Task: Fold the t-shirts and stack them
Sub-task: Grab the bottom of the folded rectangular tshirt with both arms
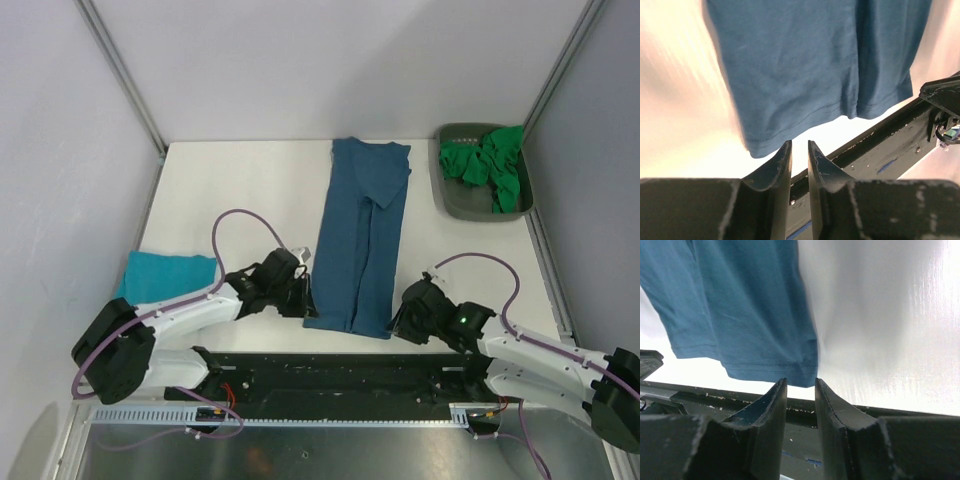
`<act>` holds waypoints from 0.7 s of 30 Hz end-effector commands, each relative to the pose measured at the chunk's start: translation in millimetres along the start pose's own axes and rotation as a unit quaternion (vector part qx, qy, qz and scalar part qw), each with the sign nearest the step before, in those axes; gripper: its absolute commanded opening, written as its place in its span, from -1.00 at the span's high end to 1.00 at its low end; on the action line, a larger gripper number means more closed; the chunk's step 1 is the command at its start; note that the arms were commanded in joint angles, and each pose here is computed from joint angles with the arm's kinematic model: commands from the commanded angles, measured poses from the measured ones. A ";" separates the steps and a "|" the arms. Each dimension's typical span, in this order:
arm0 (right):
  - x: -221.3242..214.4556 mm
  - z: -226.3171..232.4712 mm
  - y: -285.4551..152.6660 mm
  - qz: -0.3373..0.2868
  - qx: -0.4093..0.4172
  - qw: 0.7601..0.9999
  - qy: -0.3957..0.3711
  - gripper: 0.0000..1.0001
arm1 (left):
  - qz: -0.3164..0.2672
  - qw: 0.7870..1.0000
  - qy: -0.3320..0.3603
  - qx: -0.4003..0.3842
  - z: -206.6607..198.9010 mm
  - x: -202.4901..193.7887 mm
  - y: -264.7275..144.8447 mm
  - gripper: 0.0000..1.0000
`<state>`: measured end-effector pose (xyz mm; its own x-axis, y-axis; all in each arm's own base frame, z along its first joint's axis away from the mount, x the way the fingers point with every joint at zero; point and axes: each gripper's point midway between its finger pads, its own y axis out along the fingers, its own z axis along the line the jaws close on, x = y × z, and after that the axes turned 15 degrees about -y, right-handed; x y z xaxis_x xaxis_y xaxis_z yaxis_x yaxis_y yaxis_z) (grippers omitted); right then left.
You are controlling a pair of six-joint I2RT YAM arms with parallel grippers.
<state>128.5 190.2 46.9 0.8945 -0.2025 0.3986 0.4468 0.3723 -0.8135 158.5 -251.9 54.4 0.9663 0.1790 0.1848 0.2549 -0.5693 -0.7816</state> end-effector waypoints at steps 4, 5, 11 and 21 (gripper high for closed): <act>-6.1 -12.3 12.6 0.013 -0.037 0.999 -0.015 0.29 | -0.030 0.999 -0.020 0.006 12.3 6.4 -5.6 0.51; -7.3 -14.5 14.3 0.015 -0.043 0.999 -0.016 0.28 | -0.032 0.999 -0.022 0.008 14.5 6.8 -5.9 0.51; -14.0 -22.5 21.0 0.020 -0.050 0.998 -0.010 0.29 | -0.040 0.999 -0.032 0.017 25.8 6.5 -6.7 0.46; -16.3 -24.4 24.7 0.020 -0.049 0.999 -0.006 0.29 | -0.048 0.998 -0.034 0.032 37.9 6.8 -5.7 0.30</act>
<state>128.3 190.5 22.1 0.9090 -0.1858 0.3731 0.4155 0.3359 -0.8453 155.9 -222.2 35.5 0.9476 0.2516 0.1966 0.3021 -0.5064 -0.8077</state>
